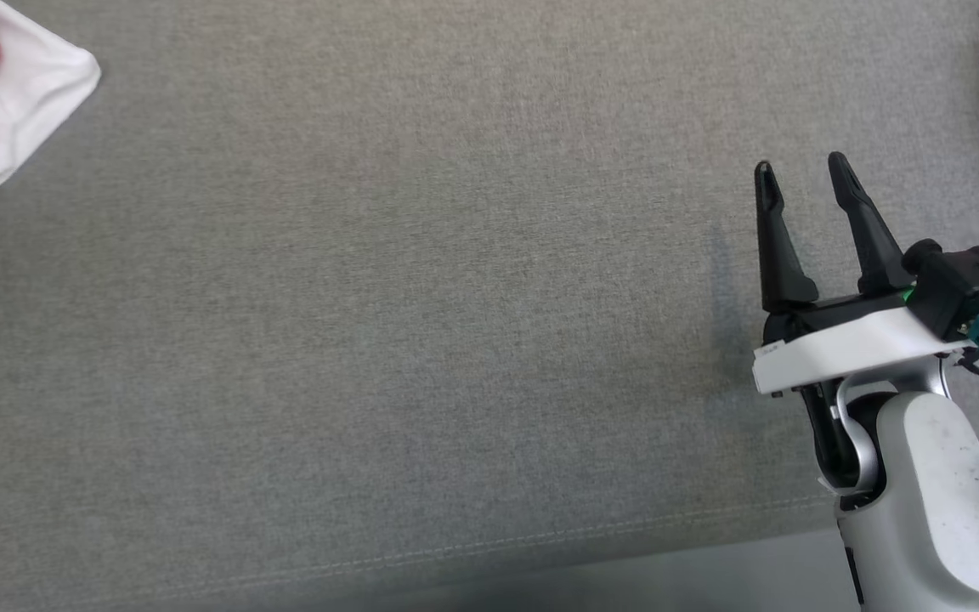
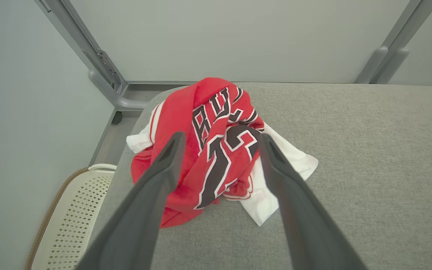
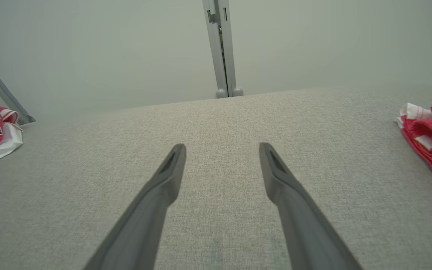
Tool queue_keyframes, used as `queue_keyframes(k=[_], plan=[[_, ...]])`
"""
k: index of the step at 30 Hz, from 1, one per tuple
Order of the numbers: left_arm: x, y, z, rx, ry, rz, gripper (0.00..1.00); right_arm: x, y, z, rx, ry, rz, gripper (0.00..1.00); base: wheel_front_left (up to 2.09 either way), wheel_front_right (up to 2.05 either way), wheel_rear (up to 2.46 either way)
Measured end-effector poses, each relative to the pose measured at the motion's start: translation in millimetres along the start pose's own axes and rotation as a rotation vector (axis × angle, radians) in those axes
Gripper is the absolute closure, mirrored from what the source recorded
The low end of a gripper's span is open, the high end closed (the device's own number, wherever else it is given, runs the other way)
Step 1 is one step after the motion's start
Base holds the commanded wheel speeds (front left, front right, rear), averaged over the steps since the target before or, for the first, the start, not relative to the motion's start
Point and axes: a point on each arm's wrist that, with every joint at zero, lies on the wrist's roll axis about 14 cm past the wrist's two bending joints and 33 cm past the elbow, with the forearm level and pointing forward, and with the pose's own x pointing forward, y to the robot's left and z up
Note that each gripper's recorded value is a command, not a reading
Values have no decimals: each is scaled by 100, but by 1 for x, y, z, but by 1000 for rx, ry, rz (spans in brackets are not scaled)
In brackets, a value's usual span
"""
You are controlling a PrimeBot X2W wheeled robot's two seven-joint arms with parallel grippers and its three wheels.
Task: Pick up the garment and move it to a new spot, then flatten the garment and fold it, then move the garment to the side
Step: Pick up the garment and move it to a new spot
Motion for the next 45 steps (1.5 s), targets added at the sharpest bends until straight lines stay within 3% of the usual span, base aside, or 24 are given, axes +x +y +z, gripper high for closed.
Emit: queue_keyframes(k=[12, 13, 14, 15, 18, 19, 29, 36, 45], plan=[[71, 3, -82, 39, 191, 61, 0, 1, -43, -51, -37, 110, -99, 0, 0, 0, 0], [75, 3, -85, 39, 196, 61, 8, 1, -45, -54, -40, 118, -104, 0, 0, 0, 0], [79, 3, -87, 41, 196, 66, 40, 1, -47, -57, -42, 124, -107, 0, 0, 0, 0], [83, 4, -89, 41, 194, 71, 40, 2, -48, -59, -45, 127, -109, 0, 0, 0, 0], [90, 5, -94, 59, 186, 82, 73, 4, -50, -63, -54, 136, -109, 0, 0, 0, 0], [92, 6, -94, 61, 177, 86, 100, 4, -50, -65, -55, 140, -110, 0, 0, 0, 0], [83, -14, -48, 65, 26, 12, 100, 0, -50, -49, -60, 109, -115, 0, 0, 0, 0], [50, -68, 15, 94, -129, -148, 100, -14, -45, -26, -53, 73, -120, 0, 0, 0, 0], [-30, -146, 98, 129, -356, -350, 100, -43, -41, 11, -46, 7, -137, 0, 0, 0, 0]])
